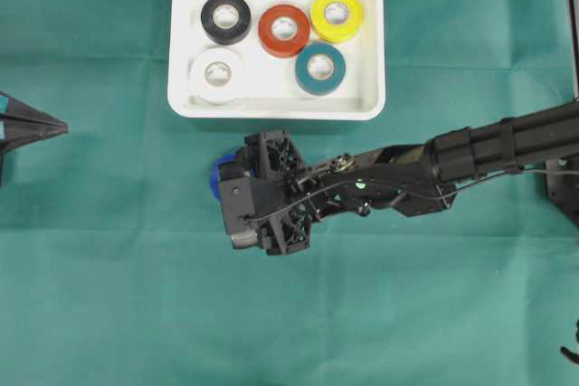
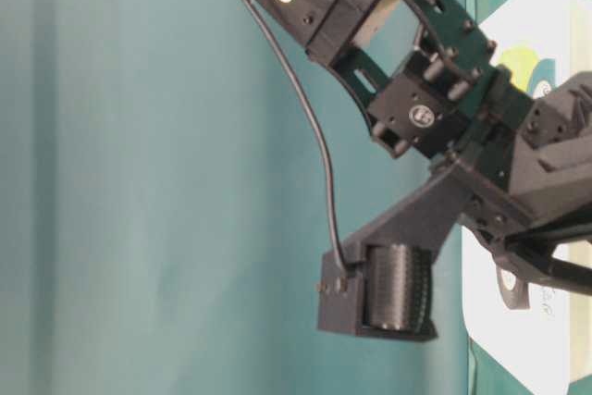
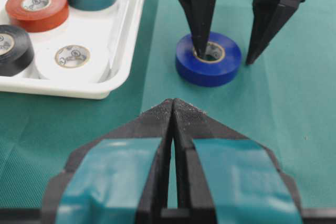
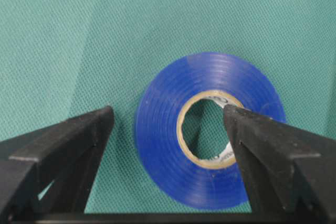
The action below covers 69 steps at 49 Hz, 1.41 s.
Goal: Put the tape into the white case with the right arm.
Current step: 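Lower the right gripper into the blue roll's hole and close, then lift the blue roll and lower it into the tray's lower middle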
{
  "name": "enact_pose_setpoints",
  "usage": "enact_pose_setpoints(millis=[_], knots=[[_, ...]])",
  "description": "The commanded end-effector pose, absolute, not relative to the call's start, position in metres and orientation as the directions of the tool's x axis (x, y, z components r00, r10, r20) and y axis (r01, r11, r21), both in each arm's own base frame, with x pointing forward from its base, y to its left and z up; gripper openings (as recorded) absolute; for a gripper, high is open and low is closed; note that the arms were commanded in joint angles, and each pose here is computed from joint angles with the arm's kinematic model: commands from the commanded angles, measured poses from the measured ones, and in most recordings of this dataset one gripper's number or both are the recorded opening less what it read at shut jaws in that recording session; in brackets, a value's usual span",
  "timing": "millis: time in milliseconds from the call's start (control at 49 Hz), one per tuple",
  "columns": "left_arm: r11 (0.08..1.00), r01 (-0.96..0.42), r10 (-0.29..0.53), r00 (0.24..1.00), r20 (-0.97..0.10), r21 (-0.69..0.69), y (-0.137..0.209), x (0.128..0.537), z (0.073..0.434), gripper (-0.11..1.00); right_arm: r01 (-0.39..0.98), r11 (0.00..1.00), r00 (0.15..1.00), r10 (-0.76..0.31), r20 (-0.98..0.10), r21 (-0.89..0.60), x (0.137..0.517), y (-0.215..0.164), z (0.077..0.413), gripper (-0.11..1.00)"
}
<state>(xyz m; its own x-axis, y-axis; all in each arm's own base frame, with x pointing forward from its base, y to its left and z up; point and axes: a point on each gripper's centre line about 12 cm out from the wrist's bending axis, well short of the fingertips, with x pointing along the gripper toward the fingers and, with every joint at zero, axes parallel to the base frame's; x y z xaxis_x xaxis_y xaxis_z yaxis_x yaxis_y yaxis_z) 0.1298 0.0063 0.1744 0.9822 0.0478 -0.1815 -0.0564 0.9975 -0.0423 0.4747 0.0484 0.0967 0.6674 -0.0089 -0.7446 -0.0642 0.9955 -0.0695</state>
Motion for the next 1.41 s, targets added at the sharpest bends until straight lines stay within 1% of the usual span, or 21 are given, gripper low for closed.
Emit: enact_pose_setpoints(millis=[0, 61, 102, 123, 204, 286, 347, 470, 654, 940, 1042, 1246, 1389], knots=[[0.998, -0.057, 0.050, 0.984, -0.174, -0.041, 0.007, 0.131, 0.178, 0.00, -0.065, 0.996, 0.699, -0.002, -0.715, -0.067, 0.482, 0.050, 0.113, 0.62], [0.998, -0.057, 0.050, 0.984, -0.174, -0.041, 0.007, 0.131, 0.178, 0.00, -0.065, 0.996, 0.699, -0.002, -0.715, -0.067, 0.482, 0.050, 0.113, 0.60], [0.998, -0.057, 0.050, 0.984, -0.174, -0.041, 0.007, 0.131, 0.178, 0.00, -0.064, 0.996, 0.698, -0.004, -0.716, -0.068, 0.481, 0.050, 0.113, 0.57], [0.998, -0.057, 0.050, 0.984, -0.172, -0.041, 0.007, 0.131, 0.179, 0.00, -0.062, 0.996, 0.695, -0.007, -0.719, -0.070, 0.481, 0.050, 0.112, 0.53], [0.997, -0.058, 0.049, 0.984, -0.174, -0.042, 0.007, 0.131, 0.178, 0.00, -0.055, 0.995, 0.682, -0.021, -0.731, -0.079, 0.479, 0.049, 0.111, 0.30], [0.998, -0.057, 0.050, 0.984, -0.172, -0.041, 0.007, 0.131, 0.179, 0.00, -0.042, 0.995, 0.667, -0.038, -0.744, -0.089, 0.478, 0.046, 0.109, 0.10], [0.998, -0.057, 0.050, 0.984, -0.172, -0.041, 0.007, 0.131, 0.179, 0.00, -0.039, 0.995, 0.663, -0.043, -0.747, -0.092, 0.478, 0.045, 0.109, 0.04], [0.998, -0.057, 0.050, 0.984, -0.174, -0.041, 0.007, 0.131, 0.178, 0.00, -0.038, 0.995, 0.665, -0.044, -0.746, -0.093, 0.478, 0.045, 0.110, 0.03], [0.998, -0.057, 0.050, 0.984, -0.174, -0.041, 0.007, 0.131, 0.178, 0.00, -0.039, 0.995, 0.680, -0.041, -0.732, -0.092, 0.478, 0.047, 0.122, 0.03], [0.998, -0.057, 0.050, 0.984, -0.174, -0.041, 0.007, 0.131, 0.178, 0.00, -0.003, 0.994, 0.722, -0.071, -0.688, -0.106, 0.472, 0.046, 0.175, 0.03], [0.998, -0.057, 0.050, 0.984, -0.174, -0.041, 0.007, 0.131, 0.178, 0.00, 0.015, 0.994, 0.730, -0.084, -0.678, -0.107, 0.472, 0.044, 0.187, 0.03], [0.998, -0.057, 0.050, 0.984, -0.174, -0.041, 0.007, 0.131, 0.178, 0.00, 0.028, 0.993, 0.725, -0.097, -0.682, -0.111, 0.471, 0.040, 0.189, 0.03], [0.998, -0.057, 0.050, 0.984, -0.174, -0.041, 0.007, 0.131, 0.178, 0.00, 0.068, 0.991, 0.706, -0.132, -0.696, -0.119, 0.469, 0.024, 0.186, 0.03]])
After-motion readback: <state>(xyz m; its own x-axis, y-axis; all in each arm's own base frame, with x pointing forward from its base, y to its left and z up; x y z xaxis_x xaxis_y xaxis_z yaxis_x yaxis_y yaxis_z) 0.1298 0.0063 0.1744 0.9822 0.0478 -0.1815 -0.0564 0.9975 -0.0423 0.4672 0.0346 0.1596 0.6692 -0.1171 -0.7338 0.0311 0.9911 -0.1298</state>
